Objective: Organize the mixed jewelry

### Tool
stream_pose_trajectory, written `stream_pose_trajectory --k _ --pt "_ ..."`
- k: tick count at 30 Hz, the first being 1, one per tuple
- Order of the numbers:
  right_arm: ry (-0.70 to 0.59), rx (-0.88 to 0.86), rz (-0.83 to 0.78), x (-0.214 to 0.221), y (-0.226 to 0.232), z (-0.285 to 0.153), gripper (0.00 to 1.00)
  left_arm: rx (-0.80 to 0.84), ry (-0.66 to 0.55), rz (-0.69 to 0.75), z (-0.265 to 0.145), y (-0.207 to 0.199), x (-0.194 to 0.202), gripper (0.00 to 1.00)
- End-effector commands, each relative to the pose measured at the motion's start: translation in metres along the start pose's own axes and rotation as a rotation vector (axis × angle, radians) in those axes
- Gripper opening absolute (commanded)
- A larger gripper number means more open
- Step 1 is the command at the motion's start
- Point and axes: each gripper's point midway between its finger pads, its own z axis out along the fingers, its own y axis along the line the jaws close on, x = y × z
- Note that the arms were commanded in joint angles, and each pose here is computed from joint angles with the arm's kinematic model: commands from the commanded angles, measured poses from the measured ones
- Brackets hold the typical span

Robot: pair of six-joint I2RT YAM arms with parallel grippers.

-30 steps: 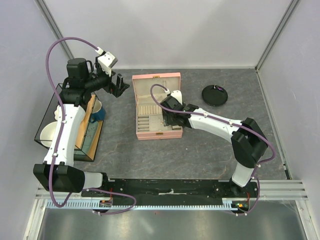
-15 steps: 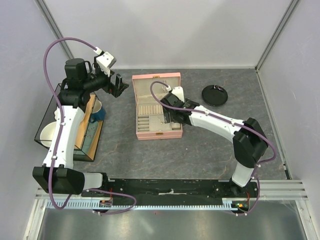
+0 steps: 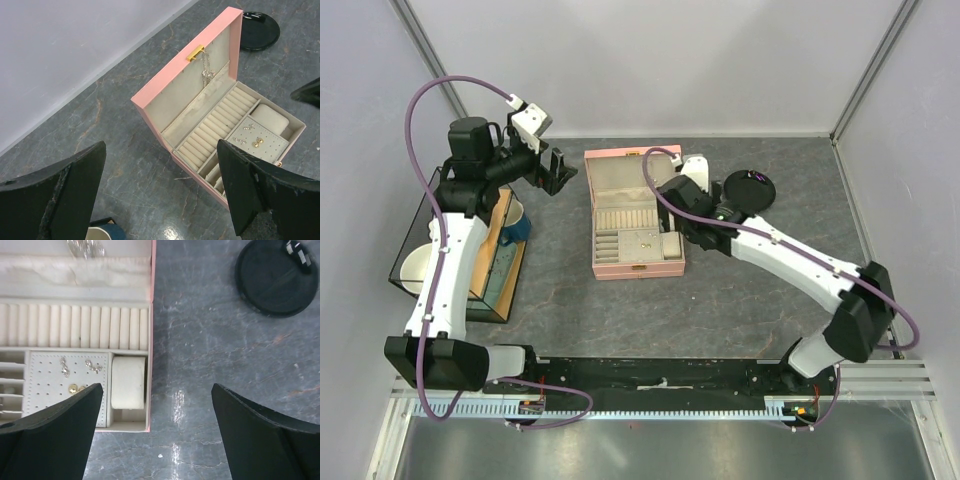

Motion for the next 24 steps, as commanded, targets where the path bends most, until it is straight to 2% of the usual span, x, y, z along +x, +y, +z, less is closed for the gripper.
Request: stream_pose_trajectory --k 1,10,19,24 --pt "-0.145 0.025 0.031 -0.042 -0.023 -0.032 0.98 0.017 -0.025 -0.025 0.001 0.0 -0.01 0.99" --pt "-0.234 0.058 0.032 -0.073 -0.048 -0.059 0.98 0.082 0.052 -0.102 0.05 0.022 0.018 0.99" --pt "-0.203 0.036 0.003 -0.061 -0.045 -0.054 0.98 0.223 0.038 -0.096 0.102 0.034 0.039 0.99" --pt "-0.186 0.031 -0.012 -0.051 -0.045 -0.049 0.98 0.341 0.005 -0.101 0.12 0.021 0.051 0.99"
